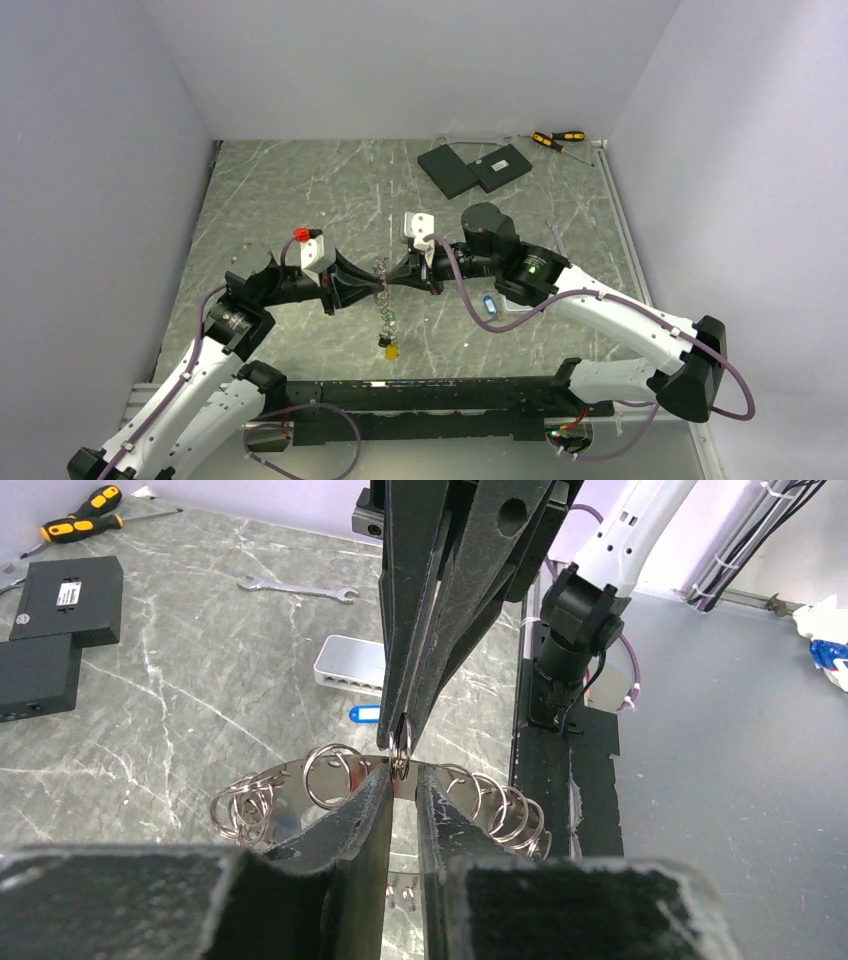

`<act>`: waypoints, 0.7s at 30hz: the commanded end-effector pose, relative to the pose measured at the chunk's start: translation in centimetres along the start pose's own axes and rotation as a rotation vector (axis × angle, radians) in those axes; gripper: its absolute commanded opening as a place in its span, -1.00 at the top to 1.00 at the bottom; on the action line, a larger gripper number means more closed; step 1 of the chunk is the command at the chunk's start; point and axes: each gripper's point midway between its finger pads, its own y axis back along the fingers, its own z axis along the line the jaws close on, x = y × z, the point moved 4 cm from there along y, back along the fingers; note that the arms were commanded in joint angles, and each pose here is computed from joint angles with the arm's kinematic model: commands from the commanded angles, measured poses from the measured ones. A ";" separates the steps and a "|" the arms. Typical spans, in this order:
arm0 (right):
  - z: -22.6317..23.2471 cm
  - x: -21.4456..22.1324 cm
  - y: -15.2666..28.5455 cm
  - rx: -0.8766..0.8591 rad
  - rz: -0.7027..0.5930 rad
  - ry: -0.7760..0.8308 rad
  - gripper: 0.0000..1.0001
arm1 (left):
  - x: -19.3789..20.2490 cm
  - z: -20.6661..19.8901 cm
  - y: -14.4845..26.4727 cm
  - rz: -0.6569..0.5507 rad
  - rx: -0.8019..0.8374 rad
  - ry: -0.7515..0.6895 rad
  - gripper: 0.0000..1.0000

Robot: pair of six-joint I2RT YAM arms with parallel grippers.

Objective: Put the keys on the keyring

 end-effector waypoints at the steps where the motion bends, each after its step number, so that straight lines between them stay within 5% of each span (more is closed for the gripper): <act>1: 0.1 -2.7 0.0 -0.017 -0.112 0.059 1.00 | -0.7 -0.2 -0.1 -0.029 0.011 -0.033 0.67; 9: 0.2 -2.2 -0.3 -0.026 -0.114 0.048 1.00 | -0.8 0.1 0.0 -0.044 -0.024 -0.043 1.00; 21: 0.5 -2.0 0.0 -0.032 -0.114 0.048 0.89 | -0.8 0.4 0.3 -0.056 -0.068 -0.092 1.00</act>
